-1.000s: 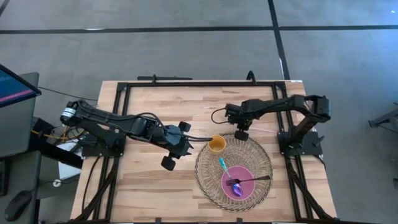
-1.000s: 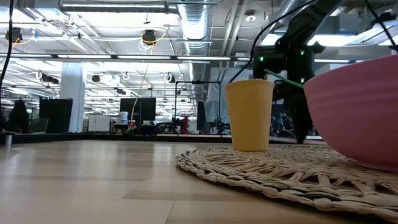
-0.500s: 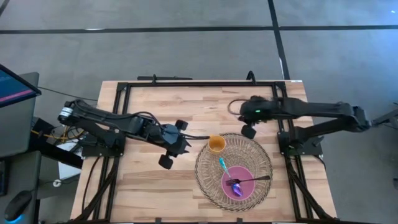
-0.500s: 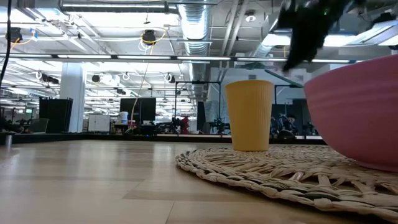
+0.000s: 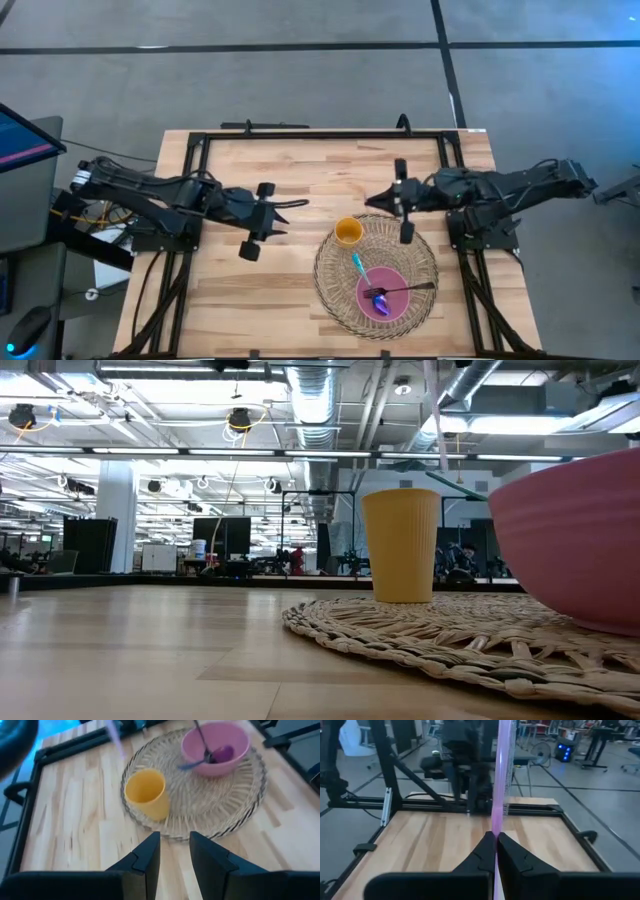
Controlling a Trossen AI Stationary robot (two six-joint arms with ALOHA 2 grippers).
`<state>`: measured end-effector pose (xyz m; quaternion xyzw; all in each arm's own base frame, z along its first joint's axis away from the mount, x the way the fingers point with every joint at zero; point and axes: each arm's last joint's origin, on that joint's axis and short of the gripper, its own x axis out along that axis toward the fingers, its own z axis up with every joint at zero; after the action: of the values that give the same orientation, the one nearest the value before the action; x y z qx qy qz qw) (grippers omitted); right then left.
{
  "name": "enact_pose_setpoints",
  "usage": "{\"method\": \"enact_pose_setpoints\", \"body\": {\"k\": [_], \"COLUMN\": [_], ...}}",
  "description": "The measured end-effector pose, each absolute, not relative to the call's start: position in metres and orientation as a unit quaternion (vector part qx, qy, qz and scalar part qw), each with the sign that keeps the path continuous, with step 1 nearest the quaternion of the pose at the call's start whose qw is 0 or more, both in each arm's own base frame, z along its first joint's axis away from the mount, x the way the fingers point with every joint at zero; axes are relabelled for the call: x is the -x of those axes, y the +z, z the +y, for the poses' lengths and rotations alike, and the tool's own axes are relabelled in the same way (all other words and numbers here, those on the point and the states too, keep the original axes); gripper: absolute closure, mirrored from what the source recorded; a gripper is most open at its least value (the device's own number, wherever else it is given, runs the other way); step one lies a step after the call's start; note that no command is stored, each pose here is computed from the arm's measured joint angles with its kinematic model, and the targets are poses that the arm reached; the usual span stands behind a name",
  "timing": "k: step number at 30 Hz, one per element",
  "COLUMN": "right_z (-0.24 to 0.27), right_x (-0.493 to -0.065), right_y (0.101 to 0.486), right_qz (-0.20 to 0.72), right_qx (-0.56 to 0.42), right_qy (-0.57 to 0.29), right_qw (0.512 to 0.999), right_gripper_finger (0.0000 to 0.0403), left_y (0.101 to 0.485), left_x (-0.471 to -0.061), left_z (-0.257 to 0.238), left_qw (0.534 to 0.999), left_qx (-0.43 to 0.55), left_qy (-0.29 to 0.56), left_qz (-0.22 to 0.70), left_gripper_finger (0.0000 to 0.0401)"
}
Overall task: Pick & Place Utensil
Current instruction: Put the pink straw into the yellow cup on the brown mat
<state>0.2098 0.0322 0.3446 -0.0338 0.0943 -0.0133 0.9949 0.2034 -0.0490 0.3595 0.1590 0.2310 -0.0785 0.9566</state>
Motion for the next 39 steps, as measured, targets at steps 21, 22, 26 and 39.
{"method": "enact_pose_setpoints", "body": {"k": [21,22,26,39], "right_z": [0.053,0.052,0.05,0.057], "right_x": [-0.279,-0.279,-0.279,-0.287], "right_y": [0.297,0.297,0.296,0.265], "right_qz": [0.125,0.128,0.131,0.224], "right_qx": [0.026,0.026,0.026,0.009], "right_qy": [-0.001,-0.002,-0.005,-0.007], "right_qw": [0.992,0.991,0.991,0.975], "right_gripper_finger": [0.0401,0.04,0.0392,0.0338], "left_y": [0.314,0.314,0.314,0.316], "left_x": [-0.193,-0.193,-0.193,-0.194], "left_z": [-0.045,-0.045,-0.045,-0.045], "left_qw": [0.946,0.947,0.947,0.949], "left_qx": [-0.166,-0.166,-0.166,-0.165], "left_qy": [-0.076,-0.076,-0.076,-0.076], "left_qz": [0.267,0.266,0.265,0.258], "left_gripper_finger": [0.0295,0.0295,0.0295,0.0295]}}
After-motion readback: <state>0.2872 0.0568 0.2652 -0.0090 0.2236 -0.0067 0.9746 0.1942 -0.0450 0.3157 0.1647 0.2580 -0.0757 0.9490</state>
